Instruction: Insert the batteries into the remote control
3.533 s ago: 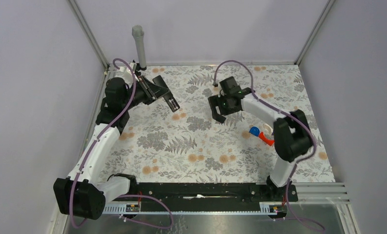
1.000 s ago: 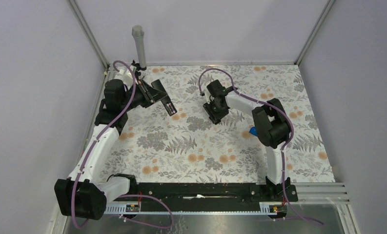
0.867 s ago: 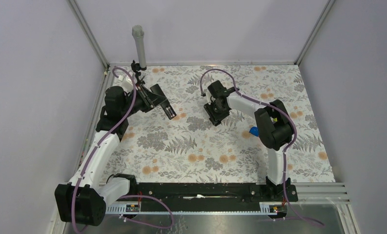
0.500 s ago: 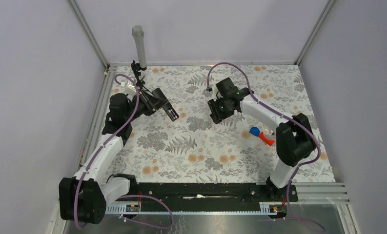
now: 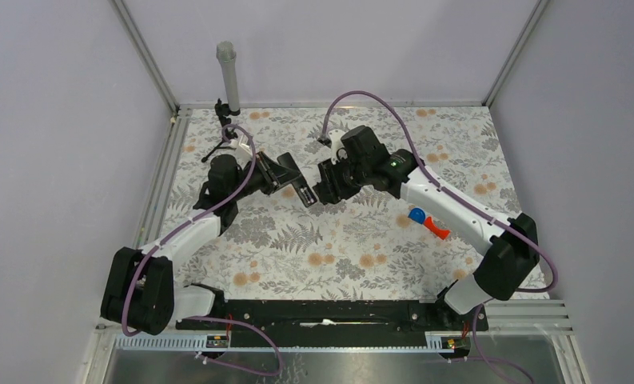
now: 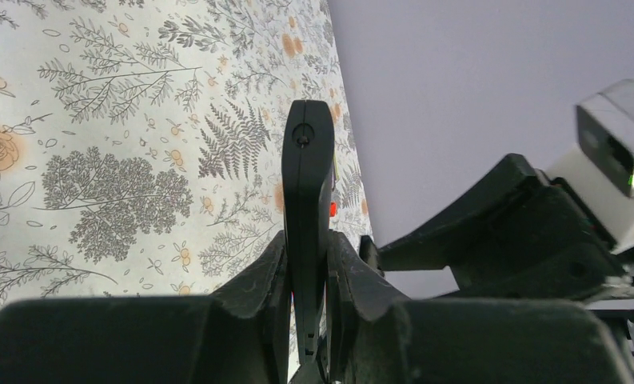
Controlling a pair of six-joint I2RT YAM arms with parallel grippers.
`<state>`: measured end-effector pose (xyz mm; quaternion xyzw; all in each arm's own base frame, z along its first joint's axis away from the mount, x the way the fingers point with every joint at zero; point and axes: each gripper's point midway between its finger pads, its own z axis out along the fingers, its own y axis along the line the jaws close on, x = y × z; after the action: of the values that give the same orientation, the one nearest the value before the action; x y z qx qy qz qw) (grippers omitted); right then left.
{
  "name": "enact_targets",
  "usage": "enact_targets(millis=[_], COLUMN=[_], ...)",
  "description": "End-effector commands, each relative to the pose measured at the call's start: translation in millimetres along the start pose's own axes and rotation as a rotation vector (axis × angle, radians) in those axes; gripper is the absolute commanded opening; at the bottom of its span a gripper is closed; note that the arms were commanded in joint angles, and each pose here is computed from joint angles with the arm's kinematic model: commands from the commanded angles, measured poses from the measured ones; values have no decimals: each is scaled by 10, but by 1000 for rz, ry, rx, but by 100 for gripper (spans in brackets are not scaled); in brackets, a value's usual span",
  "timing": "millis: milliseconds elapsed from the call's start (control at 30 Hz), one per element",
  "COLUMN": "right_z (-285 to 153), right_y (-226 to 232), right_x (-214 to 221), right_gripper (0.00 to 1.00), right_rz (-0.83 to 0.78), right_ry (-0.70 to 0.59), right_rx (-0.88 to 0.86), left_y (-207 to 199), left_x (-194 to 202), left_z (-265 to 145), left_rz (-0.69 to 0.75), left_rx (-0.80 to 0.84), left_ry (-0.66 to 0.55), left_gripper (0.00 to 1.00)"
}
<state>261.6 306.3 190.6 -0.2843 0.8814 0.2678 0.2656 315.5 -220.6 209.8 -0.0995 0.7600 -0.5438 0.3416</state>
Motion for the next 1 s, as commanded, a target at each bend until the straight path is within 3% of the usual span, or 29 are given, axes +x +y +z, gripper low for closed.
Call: enact_targets(millis=[0,967], right_z=[-241,129], right_y=[256,325], right_x=[-314,-316], right_gripper=[45,44], right_rz=[8,-20], right_ry=[-100,-40], right_rx=[-39,56], left_y=[-301,-349], left_x=[-184,-117], left_z=[40,94], left_rz=[76,36], left_rx=[106,93], left_ry=[-73,-56], left_gripper=[0,0])
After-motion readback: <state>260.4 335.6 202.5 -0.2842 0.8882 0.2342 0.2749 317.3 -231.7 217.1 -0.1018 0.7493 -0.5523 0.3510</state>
